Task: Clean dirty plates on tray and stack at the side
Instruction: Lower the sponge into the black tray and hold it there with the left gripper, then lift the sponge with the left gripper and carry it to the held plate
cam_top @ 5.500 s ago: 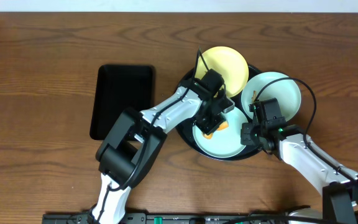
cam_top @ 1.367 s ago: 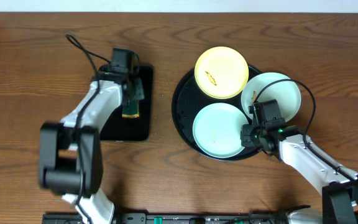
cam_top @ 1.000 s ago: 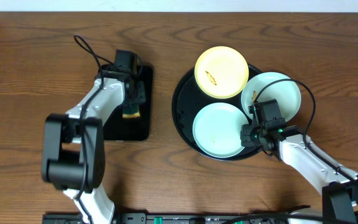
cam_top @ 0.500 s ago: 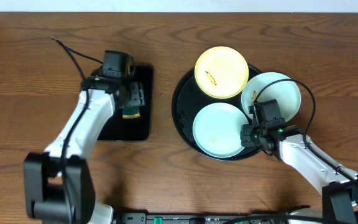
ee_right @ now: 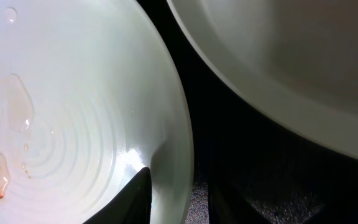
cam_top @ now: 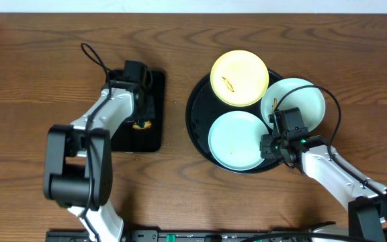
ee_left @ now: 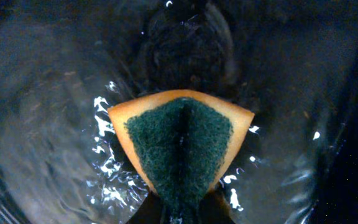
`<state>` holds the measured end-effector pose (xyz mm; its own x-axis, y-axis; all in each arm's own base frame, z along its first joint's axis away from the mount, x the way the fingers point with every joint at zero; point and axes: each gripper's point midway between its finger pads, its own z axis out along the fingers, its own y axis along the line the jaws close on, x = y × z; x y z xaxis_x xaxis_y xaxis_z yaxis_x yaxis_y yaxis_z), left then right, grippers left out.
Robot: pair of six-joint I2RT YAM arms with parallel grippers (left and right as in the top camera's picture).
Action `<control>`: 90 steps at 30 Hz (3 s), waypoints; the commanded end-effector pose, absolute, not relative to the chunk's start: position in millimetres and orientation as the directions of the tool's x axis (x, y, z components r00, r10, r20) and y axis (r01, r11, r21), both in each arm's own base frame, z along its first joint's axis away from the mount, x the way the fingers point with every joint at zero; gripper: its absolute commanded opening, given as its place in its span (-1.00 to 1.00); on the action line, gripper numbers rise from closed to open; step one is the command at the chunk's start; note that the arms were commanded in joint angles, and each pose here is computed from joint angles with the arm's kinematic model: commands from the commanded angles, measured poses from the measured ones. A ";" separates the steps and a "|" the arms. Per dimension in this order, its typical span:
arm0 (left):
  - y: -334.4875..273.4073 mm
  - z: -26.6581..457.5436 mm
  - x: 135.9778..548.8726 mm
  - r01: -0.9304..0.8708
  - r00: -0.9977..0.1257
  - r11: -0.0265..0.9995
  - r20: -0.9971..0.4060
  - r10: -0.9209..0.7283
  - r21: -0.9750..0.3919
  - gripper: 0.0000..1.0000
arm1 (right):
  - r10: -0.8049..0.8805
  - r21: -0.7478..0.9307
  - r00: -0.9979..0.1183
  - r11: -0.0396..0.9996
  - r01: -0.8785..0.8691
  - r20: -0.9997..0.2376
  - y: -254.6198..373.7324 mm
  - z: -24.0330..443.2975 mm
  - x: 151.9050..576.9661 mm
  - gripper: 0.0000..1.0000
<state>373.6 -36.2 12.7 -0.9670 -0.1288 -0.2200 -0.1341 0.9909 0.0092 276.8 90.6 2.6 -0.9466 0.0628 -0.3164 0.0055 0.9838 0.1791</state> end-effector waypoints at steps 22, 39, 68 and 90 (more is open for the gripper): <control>-24.8 133.0 369.1 -0.135 -0.884 0.991 -0.451 -0.121 -0.002 -0.85 | 0.053 0.181 -0.949 0.983 -0.005 -0.310 92.5 1.5 273.5 -0.98; -33.7 128.3 373.0 -0.087 -0.889 0.996 -0.449 -0.092 -0.033 -0.85 | 0.060 0.213 -0.947 0.977 -0.009 -0.315 98.2 3.5 275.6 -0.97; -38.9 129.3 378.7 -0.054 -0.878 0.998 -0.475 -0.061 -0.029 -0.85 | 0.053 0.287 -0.881 0.953 -0.096 -0.470 114.7 39.0 304.8 -0.98; -108.5 121.5 372.2 0.011 -0.924 0.915 -0.353 -0.145 -0.403 -0.85 | 0.059 0.235 -0.868 0.970 -0.068 -0.493 104.6 38.7 310.2 -0.98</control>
<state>376.5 -71.4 113.6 -0.9119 -0.0879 -0.4008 -0.0040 0.9787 -0.2055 308.8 106.3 35.4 -0.8748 0.0662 -0.4799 -0.0615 0.9675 0.2454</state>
